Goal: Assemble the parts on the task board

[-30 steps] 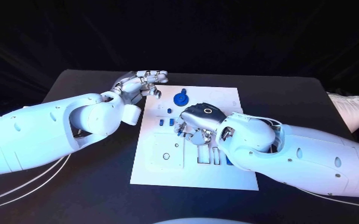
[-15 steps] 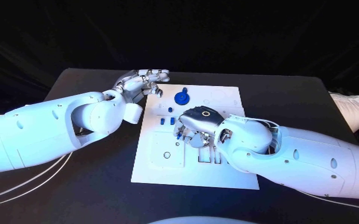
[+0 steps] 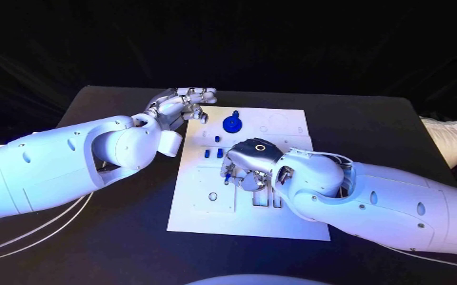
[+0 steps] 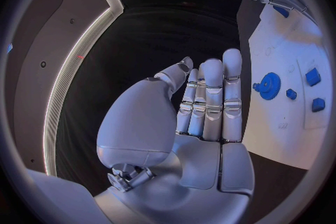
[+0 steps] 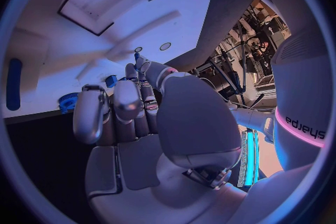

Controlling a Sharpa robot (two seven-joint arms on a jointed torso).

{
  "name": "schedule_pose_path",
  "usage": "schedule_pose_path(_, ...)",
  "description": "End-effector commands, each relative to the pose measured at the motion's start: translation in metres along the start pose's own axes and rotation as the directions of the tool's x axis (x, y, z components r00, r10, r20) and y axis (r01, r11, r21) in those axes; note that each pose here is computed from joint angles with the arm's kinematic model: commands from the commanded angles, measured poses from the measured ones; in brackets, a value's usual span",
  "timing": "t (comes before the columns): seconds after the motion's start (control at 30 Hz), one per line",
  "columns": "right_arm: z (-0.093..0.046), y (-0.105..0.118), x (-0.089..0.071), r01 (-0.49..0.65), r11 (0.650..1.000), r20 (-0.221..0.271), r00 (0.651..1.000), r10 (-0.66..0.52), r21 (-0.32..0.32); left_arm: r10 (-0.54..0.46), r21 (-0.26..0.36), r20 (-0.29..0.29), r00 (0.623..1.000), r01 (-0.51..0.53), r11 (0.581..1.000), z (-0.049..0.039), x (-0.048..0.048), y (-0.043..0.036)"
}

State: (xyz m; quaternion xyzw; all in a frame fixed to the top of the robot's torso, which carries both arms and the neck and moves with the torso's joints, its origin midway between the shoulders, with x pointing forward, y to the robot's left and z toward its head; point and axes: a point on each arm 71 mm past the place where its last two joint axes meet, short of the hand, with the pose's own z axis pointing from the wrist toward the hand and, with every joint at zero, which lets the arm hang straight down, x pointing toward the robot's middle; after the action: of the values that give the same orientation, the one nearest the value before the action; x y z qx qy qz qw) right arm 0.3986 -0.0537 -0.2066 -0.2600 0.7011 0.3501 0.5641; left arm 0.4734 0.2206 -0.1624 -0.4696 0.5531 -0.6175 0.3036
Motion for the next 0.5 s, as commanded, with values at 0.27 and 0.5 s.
schedule_pose_path(0.27, 0.0014, 0.0015, 0.0036, 0.013, 1.000, -0.034, 0.999, -0.013, -0.011, -0.002, 0.005, -0.020, 1.000, 0.002, 1.000, 0.0002, 0.0028, -0.0003)
schedule_pose_path(0.5, 0.0019, 0.0009, 0.0057, 0.018, 1.000, -0.058, 0.998, -0.018, -0.008, -0.002, 0.005, -0.020, 1.000, 0.002, 1.000, 0.0001, 0.0026, -0.0004)
